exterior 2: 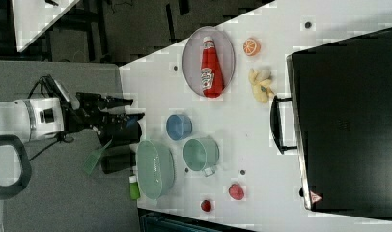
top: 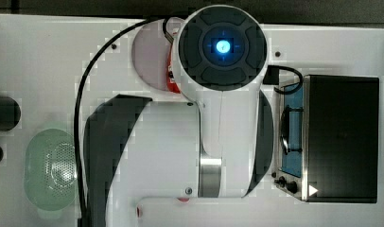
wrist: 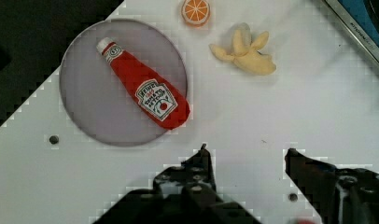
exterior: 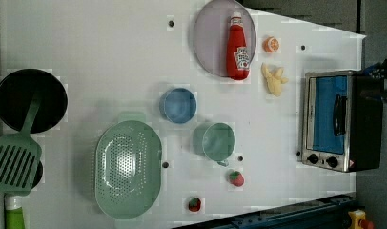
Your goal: Pick ketchup from plate and place it on table.
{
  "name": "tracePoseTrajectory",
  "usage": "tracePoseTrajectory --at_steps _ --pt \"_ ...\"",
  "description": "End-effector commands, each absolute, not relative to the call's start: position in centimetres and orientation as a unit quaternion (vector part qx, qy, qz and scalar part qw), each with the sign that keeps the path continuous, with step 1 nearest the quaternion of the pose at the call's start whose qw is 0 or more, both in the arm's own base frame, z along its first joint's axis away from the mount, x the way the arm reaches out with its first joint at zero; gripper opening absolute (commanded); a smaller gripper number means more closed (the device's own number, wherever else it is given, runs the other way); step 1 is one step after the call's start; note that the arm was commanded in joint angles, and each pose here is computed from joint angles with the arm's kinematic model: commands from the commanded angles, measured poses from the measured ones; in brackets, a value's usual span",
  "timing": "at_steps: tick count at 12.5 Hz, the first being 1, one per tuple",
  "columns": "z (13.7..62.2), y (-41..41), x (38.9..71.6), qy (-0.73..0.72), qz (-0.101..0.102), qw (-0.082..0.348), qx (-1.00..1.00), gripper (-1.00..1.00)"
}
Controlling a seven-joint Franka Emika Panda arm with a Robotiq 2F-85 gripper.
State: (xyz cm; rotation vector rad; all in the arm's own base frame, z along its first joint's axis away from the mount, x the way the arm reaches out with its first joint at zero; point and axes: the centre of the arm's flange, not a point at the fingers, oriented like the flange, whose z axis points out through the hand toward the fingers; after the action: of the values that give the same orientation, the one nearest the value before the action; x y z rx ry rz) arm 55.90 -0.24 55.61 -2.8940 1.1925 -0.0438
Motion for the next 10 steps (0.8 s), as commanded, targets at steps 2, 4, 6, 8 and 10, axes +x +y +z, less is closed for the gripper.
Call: tracePoseTrajectory --at_steps 2,4,6,8,10 --pt "59.6 -1.1 49.4 0.409 0.02 -0.004 -0.912 0.82" --pt "59.6 -1.0 49.4 0.408 0.019 -0.004 -0.913 1.0" --pt "59.2 -0.8 49.8 0.393 0.018 -0.003 -0.919 1.0" --pt "58.1 -0.4 50.6 0.355 0.023 -0.004 -0.934 1.0" --pt "56.4 -0.3 51.9 0.314 0.026 -0.002 -0.949 1.0"
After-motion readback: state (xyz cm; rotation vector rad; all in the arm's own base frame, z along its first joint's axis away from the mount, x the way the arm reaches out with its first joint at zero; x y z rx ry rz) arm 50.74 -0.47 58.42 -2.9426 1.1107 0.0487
